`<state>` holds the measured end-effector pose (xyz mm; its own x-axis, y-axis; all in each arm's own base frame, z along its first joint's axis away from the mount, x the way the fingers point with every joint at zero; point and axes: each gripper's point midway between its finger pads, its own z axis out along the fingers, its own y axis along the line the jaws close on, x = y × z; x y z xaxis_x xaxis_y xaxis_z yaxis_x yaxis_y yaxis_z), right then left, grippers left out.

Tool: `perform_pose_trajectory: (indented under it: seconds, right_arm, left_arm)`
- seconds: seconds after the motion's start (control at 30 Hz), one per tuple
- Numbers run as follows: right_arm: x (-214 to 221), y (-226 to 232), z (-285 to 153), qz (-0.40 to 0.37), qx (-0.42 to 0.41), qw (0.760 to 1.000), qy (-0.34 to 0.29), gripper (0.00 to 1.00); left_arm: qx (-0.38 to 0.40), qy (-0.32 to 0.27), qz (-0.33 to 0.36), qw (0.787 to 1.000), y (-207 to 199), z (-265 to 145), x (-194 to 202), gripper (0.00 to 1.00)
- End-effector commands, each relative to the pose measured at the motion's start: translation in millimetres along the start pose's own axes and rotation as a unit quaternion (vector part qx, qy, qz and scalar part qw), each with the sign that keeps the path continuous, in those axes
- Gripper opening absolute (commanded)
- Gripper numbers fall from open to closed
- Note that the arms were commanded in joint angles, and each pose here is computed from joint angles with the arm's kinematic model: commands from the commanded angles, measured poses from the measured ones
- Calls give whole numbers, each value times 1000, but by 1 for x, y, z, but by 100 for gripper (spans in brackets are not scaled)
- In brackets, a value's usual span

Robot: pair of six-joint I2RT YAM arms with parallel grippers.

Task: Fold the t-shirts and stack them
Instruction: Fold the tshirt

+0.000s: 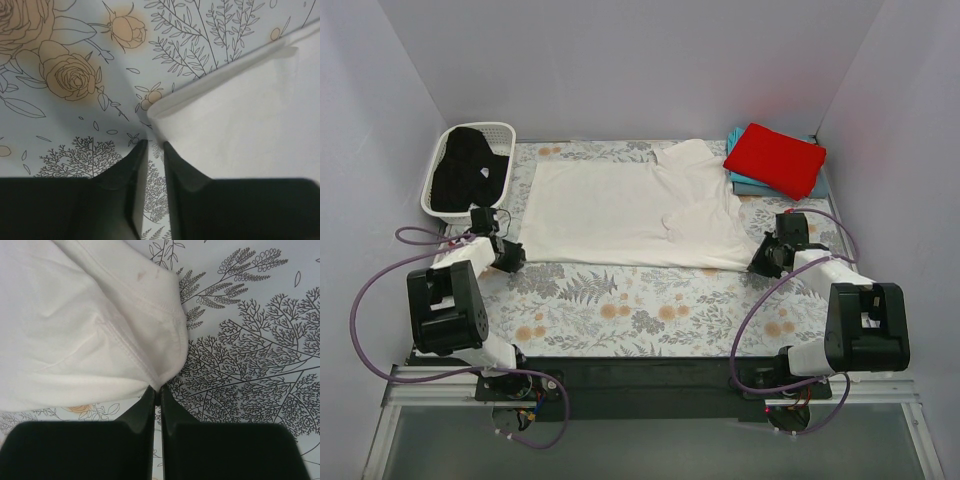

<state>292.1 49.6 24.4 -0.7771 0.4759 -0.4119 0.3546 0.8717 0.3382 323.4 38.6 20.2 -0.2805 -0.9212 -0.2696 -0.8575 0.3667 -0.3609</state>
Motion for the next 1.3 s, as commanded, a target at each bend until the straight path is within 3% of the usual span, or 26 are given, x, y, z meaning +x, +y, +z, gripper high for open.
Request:
perform_pose_trajectory:
  seconds: [0.0,0.07,0.27,0.63,0.9,1.27]
  right_arm:
    - [-12,6,-3,-5,-11,1000,-9,1]
    - [-10,7,-2,-2,-15,1000,-3,1]
    - [-13,9,-14,5,-25,1000,-4,1]
    - [-5,9,-55,20,-50,998,-12,1]
    - [24,2,-81,26,-62,998,-2,1]
    - [59,-10,-102,36,-76,996,17,1]
  left_arm:
    - [-31,-19,-9,999,9,7,-6,12]
    - [-35,-23,-8,999,7,7,-9,0]
    - [-41,-47,-7,998,8,-15,-19,0]
    - [-69,-83,-2,994,47,-56,-17,0]
    - [-74,-100,-21,992,69,-87,-12,0]
    - [-35,-104,-66,992,63,-120,-8,0]
